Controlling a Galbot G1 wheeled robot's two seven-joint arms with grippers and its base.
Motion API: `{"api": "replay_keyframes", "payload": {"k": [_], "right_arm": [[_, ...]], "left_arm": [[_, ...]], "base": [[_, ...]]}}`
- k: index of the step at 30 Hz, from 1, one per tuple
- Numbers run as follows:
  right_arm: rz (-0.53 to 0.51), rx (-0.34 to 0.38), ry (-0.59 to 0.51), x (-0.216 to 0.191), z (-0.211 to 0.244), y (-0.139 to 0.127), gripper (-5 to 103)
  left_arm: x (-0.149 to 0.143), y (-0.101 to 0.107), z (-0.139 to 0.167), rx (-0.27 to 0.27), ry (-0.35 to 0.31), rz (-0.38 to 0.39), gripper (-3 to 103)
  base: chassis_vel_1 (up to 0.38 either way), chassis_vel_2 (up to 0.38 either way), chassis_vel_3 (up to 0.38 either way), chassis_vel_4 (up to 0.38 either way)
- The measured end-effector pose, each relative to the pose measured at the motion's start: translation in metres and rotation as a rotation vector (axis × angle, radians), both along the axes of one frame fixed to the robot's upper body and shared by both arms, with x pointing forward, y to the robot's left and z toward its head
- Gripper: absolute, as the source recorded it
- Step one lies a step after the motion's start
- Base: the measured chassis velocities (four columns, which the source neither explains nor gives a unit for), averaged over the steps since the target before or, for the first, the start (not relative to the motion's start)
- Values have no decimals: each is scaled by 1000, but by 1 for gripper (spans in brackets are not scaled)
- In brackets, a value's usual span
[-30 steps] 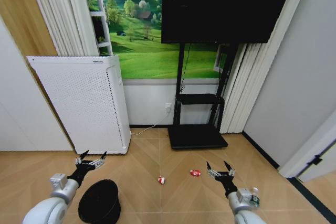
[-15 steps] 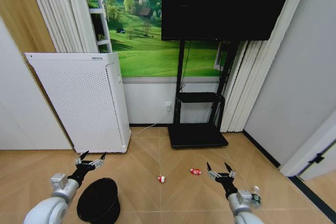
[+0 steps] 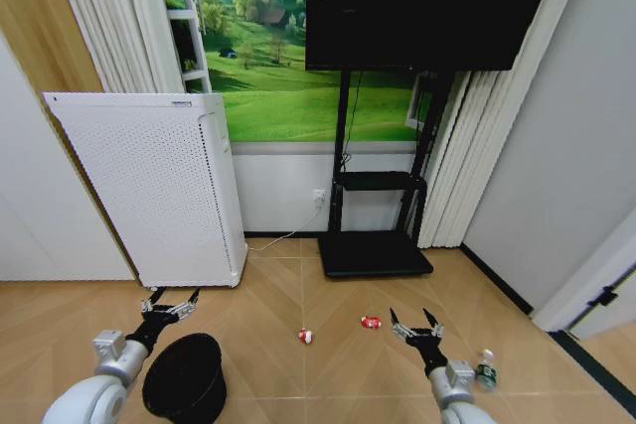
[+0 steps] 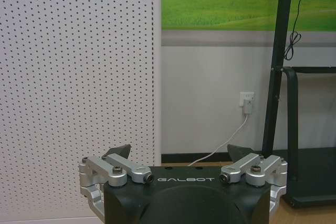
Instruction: Pick up the trash bin and place the garbage on the floor into it.
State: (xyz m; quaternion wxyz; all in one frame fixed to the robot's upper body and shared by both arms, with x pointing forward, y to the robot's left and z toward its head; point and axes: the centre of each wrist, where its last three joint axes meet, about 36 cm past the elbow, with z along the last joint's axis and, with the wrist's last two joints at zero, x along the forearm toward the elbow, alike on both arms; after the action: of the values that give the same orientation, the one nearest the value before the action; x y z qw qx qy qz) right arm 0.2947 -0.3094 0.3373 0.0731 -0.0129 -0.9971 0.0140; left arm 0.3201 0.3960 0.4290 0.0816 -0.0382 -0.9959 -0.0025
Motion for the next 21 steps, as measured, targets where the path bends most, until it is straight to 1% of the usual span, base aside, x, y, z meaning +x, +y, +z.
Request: {"api": "replay_keyframes", "payload": {"k": [21], "right_arm": [[8, 0, 4, 6, -2, -1, 100]], "left_arm": [[0, 1, -3, 2, 7, -1, 100]], "base": [[0, 0, 0, 0]]}}
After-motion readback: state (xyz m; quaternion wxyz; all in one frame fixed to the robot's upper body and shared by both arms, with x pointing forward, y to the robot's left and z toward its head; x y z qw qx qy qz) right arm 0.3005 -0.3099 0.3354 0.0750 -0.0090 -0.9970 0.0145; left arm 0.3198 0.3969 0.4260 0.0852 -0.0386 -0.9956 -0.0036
